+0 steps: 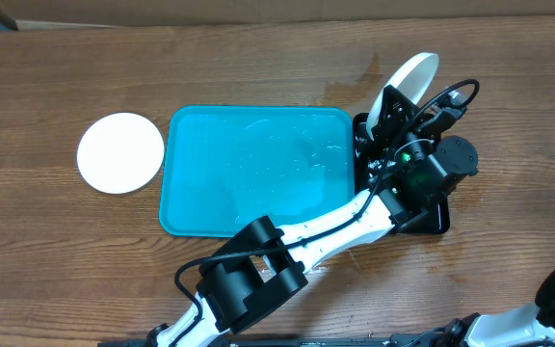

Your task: Clean dirty plates on tray and stack at the side

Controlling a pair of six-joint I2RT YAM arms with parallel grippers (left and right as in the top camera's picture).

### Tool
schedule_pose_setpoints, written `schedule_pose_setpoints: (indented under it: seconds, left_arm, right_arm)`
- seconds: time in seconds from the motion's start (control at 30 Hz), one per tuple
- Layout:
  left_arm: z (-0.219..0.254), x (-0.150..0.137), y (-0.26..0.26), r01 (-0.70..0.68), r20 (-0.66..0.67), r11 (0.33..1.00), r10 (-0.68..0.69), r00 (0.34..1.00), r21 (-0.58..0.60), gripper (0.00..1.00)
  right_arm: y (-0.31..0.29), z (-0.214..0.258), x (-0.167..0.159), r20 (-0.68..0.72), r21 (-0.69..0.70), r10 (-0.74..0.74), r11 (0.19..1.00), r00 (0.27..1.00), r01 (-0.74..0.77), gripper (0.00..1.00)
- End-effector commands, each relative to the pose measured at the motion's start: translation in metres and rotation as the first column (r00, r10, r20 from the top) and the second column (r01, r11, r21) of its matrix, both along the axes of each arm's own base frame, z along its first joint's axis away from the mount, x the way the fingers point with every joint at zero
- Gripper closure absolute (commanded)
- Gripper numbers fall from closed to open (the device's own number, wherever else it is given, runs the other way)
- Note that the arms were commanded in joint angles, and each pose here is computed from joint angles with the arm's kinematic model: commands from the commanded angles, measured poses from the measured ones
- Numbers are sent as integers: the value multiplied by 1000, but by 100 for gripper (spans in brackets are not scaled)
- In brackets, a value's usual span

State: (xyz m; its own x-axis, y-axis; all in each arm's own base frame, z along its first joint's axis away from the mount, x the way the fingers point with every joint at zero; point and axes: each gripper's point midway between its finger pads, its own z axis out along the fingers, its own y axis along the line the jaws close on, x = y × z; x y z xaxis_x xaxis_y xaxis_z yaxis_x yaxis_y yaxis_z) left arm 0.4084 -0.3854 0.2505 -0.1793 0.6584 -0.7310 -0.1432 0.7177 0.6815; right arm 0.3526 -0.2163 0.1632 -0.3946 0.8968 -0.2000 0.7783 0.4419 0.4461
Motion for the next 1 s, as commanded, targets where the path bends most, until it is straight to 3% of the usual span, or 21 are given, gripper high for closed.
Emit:
schedule_pose_setpoints:
  seconds: [0.0, 0.37, 0.63, 0.8, 0.97]
  left_arm:
    - [7, -4, 8, -53, 15, 999, 53, 998, -4, 96]
    - [51, 3, 24, 1, 27, 999, 0, 1000, -51, 96]
    - [43, 25, 40, 33, -26, 997, -35, 999, -66, 96]
    - [35, 56, 82, -49, -44, 990, 44, 998, -130, 96]
    - [28, 71, 109, -9, -156, 962, -35, 987, -273, 96]
  right_arm:
    - [-3, 22, 3, 49, -32, -3, 999, 999, 4, 0]
    - [-3, 22, 3, 49, -32, -3, 999, 999, 4, 0]
    - [-3, 22, 3, 49, -32, -3, 999, 999, 4, 0]
    - [-3, 22, 3, 49, -32, -3, 999, 999, 4, 0]
    - [-3, 22, 3, 49, -32, -3, 999, 999, 4, 0]
